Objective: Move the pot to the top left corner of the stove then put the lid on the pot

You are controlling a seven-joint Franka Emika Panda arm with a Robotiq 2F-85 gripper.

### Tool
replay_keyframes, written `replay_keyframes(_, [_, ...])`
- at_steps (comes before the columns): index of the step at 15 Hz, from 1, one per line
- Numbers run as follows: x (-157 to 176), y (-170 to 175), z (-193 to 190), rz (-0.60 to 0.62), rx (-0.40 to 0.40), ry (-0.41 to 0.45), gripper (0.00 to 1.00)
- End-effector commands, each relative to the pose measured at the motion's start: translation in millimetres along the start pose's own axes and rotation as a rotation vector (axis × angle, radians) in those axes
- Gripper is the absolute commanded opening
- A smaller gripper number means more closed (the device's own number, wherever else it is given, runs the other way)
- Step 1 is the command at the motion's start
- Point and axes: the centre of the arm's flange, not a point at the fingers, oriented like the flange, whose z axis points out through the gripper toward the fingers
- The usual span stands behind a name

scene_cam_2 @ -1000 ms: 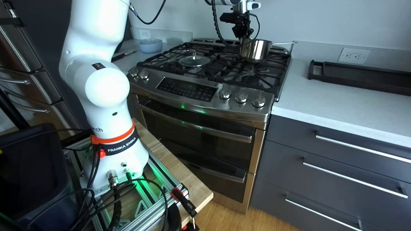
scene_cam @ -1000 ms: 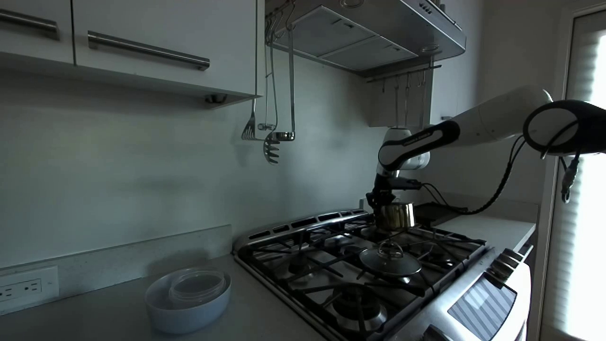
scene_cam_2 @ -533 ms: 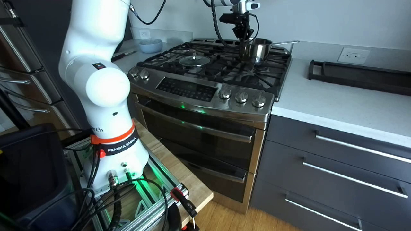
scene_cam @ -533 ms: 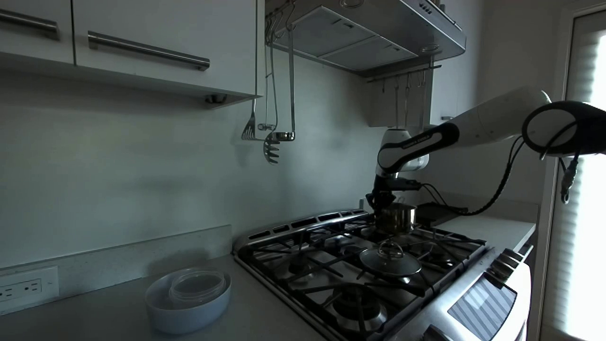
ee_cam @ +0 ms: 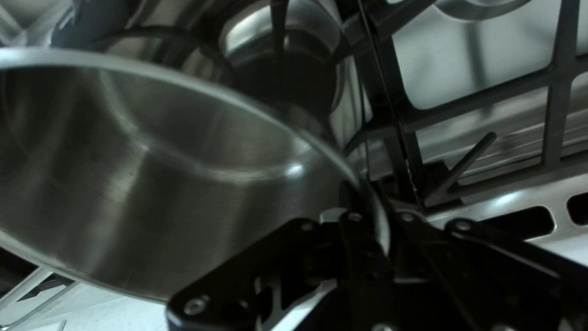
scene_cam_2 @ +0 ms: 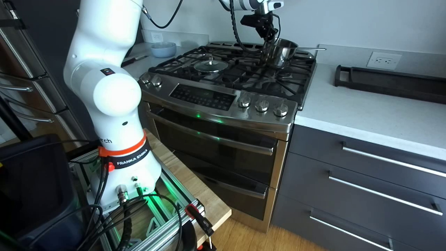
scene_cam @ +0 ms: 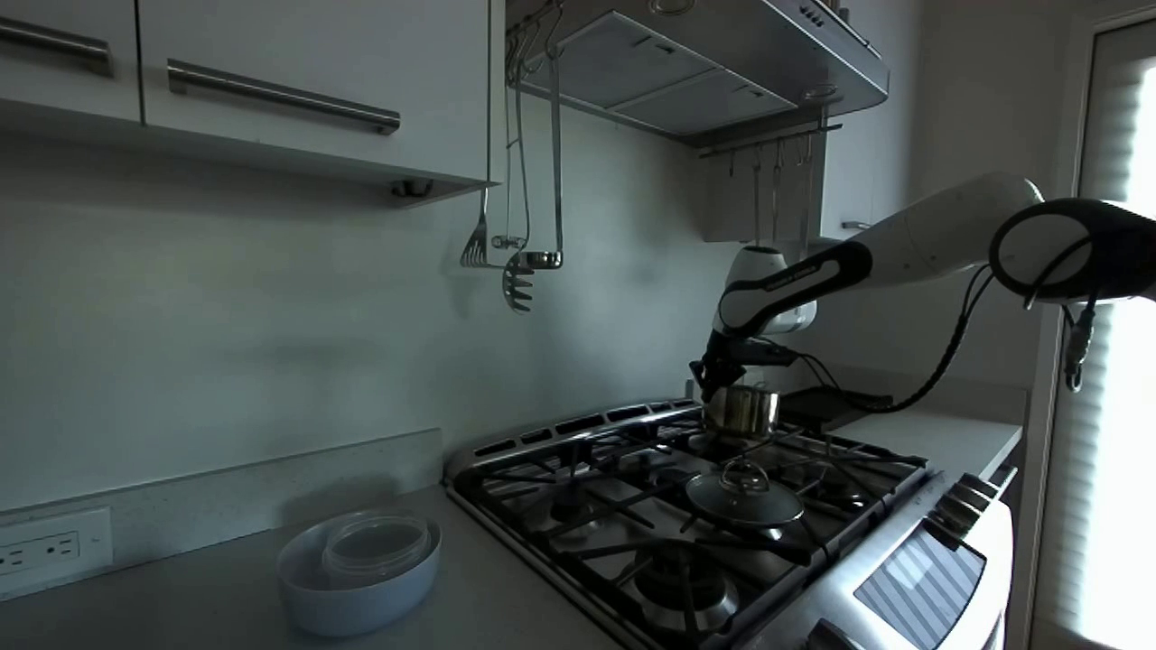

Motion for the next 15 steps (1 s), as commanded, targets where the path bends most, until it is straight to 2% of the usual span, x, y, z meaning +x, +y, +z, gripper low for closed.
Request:
replay_keyframes(1, [2,-6,0,0.012,-0.015,0.029,0.02])
replay_keyframes(5, [2,-9,0,0.007,-0.054,0.05,0.02])
replay_keyframes(8, [2,-16,5,-0.026,-0.081,0.073,0.02])
replay_keyframes(15, [1,-30,21,-0.138,-0.127,0.07,0.02])
